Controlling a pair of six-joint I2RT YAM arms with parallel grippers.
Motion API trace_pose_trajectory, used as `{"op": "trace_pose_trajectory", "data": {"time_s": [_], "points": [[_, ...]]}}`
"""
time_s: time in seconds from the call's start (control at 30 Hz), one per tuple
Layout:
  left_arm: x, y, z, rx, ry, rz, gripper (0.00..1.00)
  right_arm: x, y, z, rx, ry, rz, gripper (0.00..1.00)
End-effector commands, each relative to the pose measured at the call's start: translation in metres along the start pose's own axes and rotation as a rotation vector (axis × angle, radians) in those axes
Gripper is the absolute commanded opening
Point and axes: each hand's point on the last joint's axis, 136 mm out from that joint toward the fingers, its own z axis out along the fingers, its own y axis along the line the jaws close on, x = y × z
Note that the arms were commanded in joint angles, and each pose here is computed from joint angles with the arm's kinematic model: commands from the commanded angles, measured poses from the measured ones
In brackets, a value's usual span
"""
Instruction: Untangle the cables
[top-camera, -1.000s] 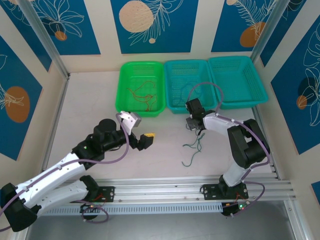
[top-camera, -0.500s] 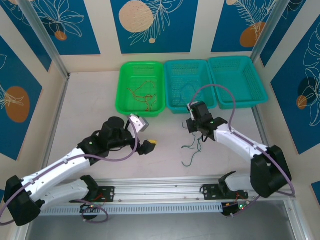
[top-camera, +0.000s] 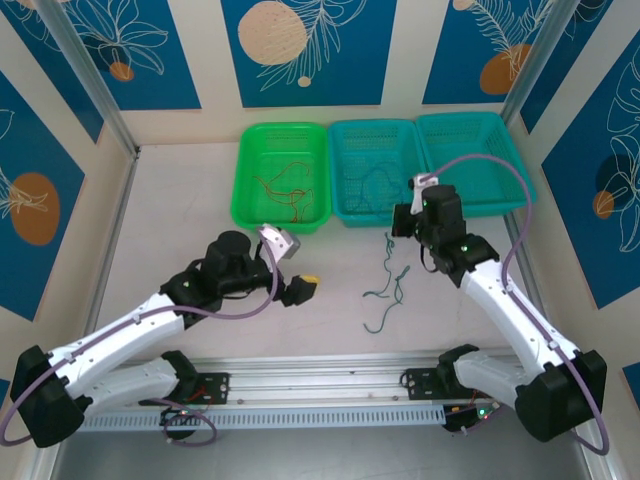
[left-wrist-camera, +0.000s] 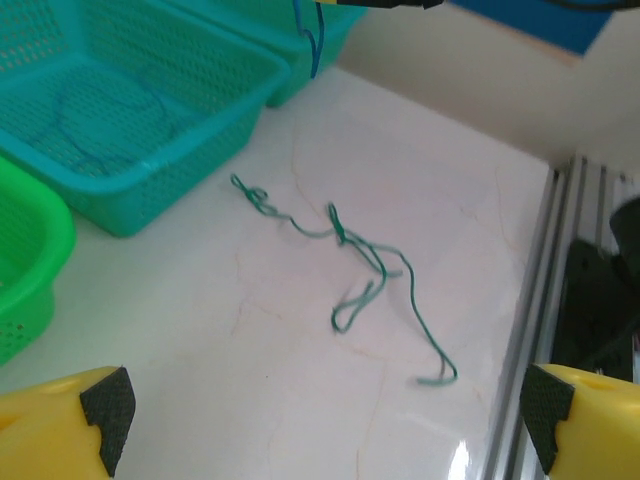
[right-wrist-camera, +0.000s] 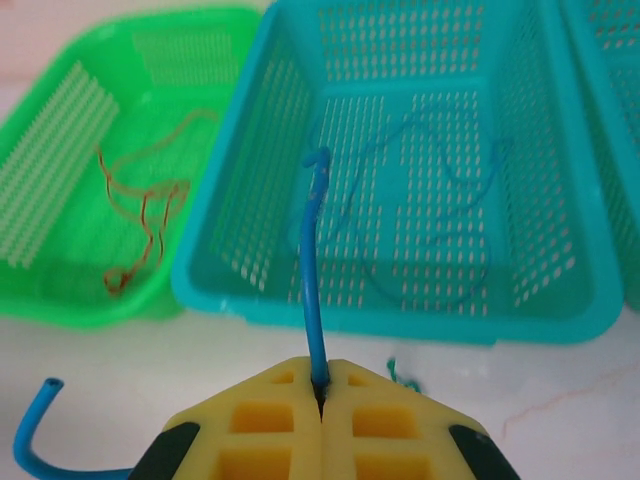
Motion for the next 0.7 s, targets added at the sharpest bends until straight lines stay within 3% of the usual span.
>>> {"op": "trace_pose_trajectory", "data": {"time_s": [0.0, 0.23, 0.27, 0.3, 0.37, 0.4, 0.53, 0.67], "points": [[-0.022, 0.008, -0.004, -0.047, -0.170, -0.111, 1.00, -0.037, 0.002, 0.022, -0.027, -0.061, 0.078, 0.00], [-0.020, 0.022, -0.011, -0.130, -0.182, -0.165, 1.00, -0.055, -0.025, 0.110, 0.037, 0.022, 0.137, 0.00], [-0.020, 0.022, -0.012, -0.136, -0.179, -0.163, 1.00, -0.056, -0.024, 0.121, 0.030, 0.040, 0.148, 0.05], [-0.019, 0.022, -0.014, -0.142, -0.173, -0.162, 1.00, -0.055, -0.024, 0.131, 0.022, 0.064, 0.158, 0.17], [-0.018, 0.023, -0.016, -0.152, -0.162, -0.158, 1.00, -0.056, -0.026, 0.145, 0.052, 0.103, 0.173, 0.51], [-0.017, 0.024, -0.018, -0.157, -0.159, -0.157, 1.00, -0.057, -0.026, 0.148, 0.066, 0.124, 0.176, 0.56], [-0.009, 0.027, -0.020, -0.176, -0.146, -0.152, 1.00, -0.062, -0.017, 0.139, 0.050, 0.126, 0.148, 0.58], [-0.004, 0.028, -0.016, -0.179, -0.133, -0.151, 1.00, -0.053, -0.010, 0.108, 0.005, 0.130, 0.173, 0.58]]}}
